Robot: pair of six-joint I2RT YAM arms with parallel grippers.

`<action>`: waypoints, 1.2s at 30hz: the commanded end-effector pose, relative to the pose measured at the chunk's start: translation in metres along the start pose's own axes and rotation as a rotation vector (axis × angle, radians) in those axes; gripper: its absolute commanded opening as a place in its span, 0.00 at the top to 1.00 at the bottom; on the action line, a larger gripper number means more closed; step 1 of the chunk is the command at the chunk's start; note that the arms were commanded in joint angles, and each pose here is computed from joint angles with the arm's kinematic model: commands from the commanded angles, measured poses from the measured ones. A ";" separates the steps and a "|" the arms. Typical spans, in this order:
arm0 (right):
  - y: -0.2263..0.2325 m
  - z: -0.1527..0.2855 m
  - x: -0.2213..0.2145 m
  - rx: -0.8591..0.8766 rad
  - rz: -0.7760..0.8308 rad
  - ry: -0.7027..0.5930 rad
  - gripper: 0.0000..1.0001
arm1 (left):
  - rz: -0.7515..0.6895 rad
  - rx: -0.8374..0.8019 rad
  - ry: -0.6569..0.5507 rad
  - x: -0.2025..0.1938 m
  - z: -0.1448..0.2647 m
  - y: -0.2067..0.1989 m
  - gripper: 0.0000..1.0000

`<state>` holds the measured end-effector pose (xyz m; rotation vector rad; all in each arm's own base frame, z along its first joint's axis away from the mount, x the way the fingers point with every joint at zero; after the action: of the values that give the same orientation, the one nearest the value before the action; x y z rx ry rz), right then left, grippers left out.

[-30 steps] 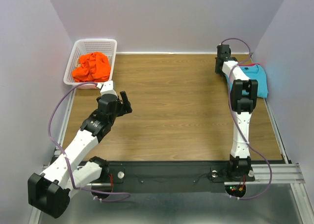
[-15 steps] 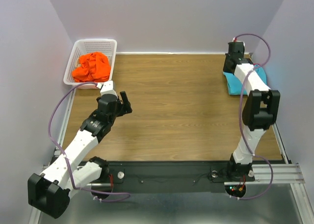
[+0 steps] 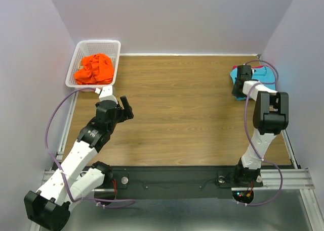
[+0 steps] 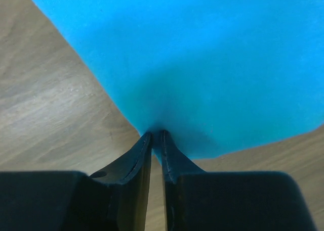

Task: Fold and stack the t-shirts
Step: Neatly place the folded tshirt to the corner

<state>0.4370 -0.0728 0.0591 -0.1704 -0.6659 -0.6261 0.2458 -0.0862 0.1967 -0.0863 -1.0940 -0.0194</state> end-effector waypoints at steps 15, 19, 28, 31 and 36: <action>-0.027 0.214 0.067 0.244 -0.212 -0.343 0.41 | 0.052 0.148 -0.259 0.076 0.055 0.032 0.12; -0.068 0.274 0.041 0.264 -0.314 -0.462 0.22 | 0.044 0.199 -0.357 0.095 0.080 0.047 0.12; -0.160 0.395 -0.011 0.358 -0.486 -0.886 0.00 | 0.072 0.337 -0.503 0.091 0.111 0.081 0.07; -0.179 0.413 -0.021 0.353 -0.488 -0.978 0.00 | 0.129 0.361 -0.547 0.081 0.117 0.089 0.03; -0.179 0.417 -0.026 0.368 -0.414 -0.995 0.00 | 0.243 0.320 -0.628 0.077 0.131 0.092 0.02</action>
<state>0.0897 -0.0592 0.3734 0.0992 -1.8558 -0.8441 0.1770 0.0106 0.3098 0.1154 -1.6205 0.3152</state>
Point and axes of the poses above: each gripper's point midway between its finger pads, its own z axis back along the fingers, its own y axis along the line the jaws close on, x = y × z, the point moved 3 cm from there along z, back along the fingers, and after that the axes turned 14 degrees about -z, right-handed, at the moved point
